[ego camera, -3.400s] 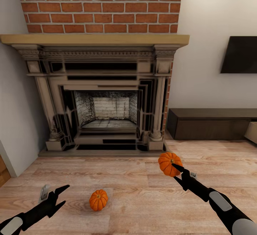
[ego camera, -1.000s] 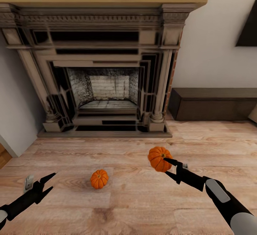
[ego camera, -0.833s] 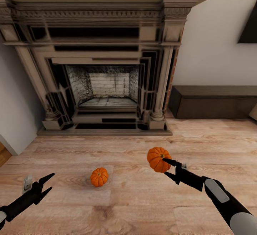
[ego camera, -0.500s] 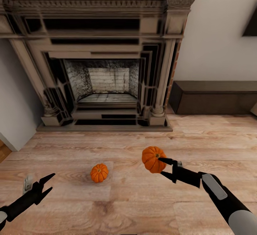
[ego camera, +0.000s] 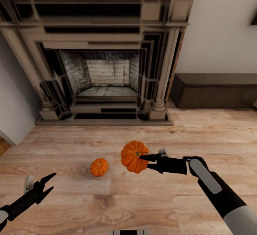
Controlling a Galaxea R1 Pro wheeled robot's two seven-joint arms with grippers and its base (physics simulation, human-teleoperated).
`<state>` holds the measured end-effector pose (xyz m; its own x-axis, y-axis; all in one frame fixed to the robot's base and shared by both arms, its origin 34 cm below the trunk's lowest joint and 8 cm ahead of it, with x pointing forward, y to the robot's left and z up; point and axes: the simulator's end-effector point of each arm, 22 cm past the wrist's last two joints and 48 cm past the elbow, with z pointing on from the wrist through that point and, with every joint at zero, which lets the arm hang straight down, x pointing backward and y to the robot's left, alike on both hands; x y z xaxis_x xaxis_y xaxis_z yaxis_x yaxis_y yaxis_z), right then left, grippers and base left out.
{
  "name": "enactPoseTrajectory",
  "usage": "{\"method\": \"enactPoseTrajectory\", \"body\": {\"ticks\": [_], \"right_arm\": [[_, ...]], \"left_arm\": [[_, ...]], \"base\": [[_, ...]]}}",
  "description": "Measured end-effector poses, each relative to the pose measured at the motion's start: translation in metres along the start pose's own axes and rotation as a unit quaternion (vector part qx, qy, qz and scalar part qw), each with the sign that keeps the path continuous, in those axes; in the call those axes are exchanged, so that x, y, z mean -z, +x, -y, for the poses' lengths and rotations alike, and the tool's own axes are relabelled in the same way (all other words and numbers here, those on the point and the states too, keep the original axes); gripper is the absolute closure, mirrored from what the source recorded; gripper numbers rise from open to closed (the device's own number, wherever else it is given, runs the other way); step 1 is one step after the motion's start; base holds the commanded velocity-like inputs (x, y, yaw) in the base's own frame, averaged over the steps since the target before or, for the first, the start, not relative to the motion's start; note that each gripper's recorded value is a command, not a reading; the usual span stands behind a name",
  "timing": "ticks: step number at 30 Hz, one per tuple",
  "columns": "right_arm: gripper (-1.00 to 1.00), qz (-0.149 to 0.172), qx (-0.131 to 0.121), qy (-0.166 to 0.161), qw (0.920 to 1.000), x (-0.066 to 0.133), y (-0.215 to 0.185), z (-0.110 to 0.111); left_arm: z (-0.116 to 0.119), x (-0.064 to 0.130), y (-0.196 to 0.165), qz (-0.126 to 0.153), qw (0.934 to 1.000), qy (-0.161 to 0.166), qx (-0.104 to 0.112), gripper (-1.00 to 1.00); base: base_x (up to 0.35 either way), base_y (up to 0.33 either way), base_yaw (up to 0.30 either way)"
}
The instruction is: Place each of the two pumpkins and all three candles from the living room inside a cabinet in the living room (use any cabinet), then make sure every cabinet is closed, and position the cauldron so it is next to a table in the living room.
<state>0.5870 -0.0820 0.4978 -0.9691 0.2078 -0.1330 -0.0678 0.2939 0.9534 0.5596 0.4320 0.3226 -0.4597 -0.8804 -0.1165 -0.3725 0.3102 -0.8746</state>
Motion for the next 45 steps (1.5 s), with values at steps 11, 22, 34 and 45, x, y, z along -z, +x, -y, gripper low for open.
{"method": "enactPoseTrajectory", "body": {"ticks": [11,22,34,45], "right_arm": [[1.0,-0.001,-0.037,-0.027,0.9989,-0.008,0.001,0.001],[1.0,-0.006,-0.06,-0.036,0.9975,-0.015,0.003,0.015],[1.0,-0.012,-0.083,-0.024,0.9962,-0.022,0.008,0.042],[1.0,-0.017,-0.101,-0.019,0.9945,-0.029,0.013,0.064]], "left_arm": [[-0.011,-0.007,0.012,-0.012,0.9999,0.006,0.009,-1.0],[-0.019,-0.013,0.019,-0.02,0.9996,0.015,0.015,-1.0],[-0.04,-0.016,0.028,-0.029,0.9993,0.004,0.022,-1.0],[-0.062,-0.018,0.036,-0.037,0.9988,-0.014,0.029,-1.0]], "base": [[0.0,0.0,0.0],[0.0,0.0,0.0],[0.0,0.0,0.0],[0.0,0.0,0.0]]}}
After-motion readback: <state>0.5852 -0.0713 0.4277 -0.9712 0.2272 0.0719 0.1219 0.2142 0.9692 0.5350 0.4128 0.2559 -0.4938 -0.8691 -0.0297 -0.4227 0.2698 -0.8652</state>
